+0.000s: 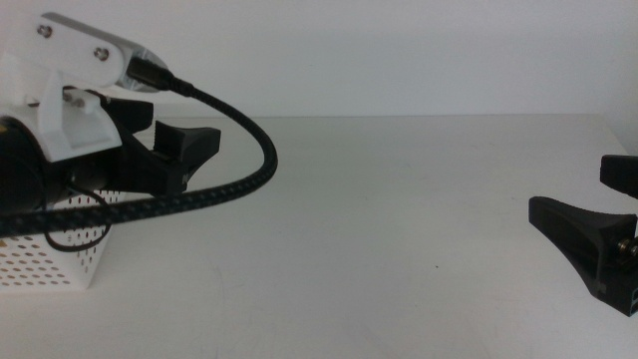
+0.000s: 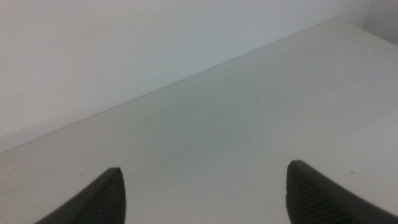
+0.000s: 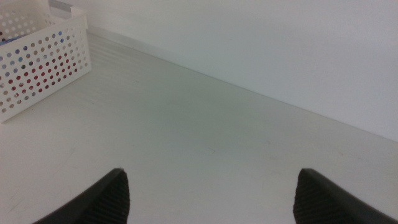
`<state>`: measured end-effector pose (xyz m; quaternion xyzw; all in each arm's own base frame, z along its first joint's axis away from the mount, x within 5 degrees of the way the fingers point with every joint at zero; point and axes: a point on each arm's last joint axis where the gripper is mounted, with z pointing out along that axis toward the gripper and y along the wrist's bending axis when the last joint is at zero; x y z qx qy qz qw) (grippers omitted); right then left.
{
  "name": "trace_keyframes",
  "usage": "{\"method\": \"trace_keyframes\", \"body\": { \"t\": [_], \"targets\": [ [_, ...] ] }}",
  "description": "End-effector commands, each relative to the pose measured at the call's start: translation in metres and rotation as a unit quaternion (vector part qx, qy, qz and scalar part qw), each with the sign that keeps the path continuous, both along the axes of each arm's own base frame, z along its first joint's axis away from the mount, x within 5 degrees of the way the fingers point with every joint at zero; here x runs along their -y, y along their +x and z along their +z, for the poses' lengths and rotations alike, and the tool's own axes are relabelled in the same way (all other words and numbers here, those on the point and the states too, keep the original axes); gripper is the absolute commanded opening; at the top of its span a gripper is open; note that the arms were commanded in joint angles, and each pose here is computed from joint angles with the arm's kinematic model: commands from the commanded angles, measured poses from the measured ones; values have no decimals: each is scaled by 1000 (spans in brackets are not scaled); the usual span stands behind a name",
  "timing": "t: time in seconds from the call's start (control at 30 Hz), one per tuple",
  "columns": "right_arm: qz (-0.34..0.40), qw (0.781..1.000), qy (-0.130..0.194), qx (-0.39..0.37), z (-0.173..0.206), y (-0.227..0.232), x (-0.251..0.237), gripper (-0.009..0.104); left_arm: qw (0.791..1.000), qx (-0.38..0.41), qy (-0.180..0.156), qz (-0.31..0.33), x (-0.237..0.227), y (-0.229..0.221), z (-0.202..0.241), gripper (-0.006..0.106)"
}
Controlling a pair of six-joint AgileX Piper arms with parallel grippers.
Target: Use arms to grab the bottles and put them into the dustbin to the left of the table.
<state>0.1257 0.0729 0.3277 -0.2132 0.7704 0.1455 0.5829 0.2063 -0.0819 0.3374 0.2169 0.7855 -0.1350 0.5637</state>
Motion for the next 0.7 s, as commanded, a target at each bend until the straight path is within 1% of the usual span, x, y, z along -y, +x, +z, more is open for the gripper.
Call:
{"method": "trace_keyframes", "body": {
  "t": [0.0, 0.2, 0.43, 0.53, 0.67],
  "targets": [
    [6, 999, 16, 48, 16, 1, -1, 87, 999, 30, -25, 18, -2, -1, 15, 75],
    [6, 999, 16, 48, 16, 1, -1, 87, 999, 30, -26, 18, -2, -1, 15, 66],
    [6, 999, 16, 48, 16, 1, -1, 87, 997, 20, -64, 27, -1, -1, 16, 54],
    [6, 999, 16, 48, 16, 1, -1, 87, 997, 22, -73, 34, -2, 0, 17, 49],
    [6, 999, 16, 48, 16, 1, -1, 87, 996, 27, -73, 40, -3, 0, 18, 43]
  ]
}}
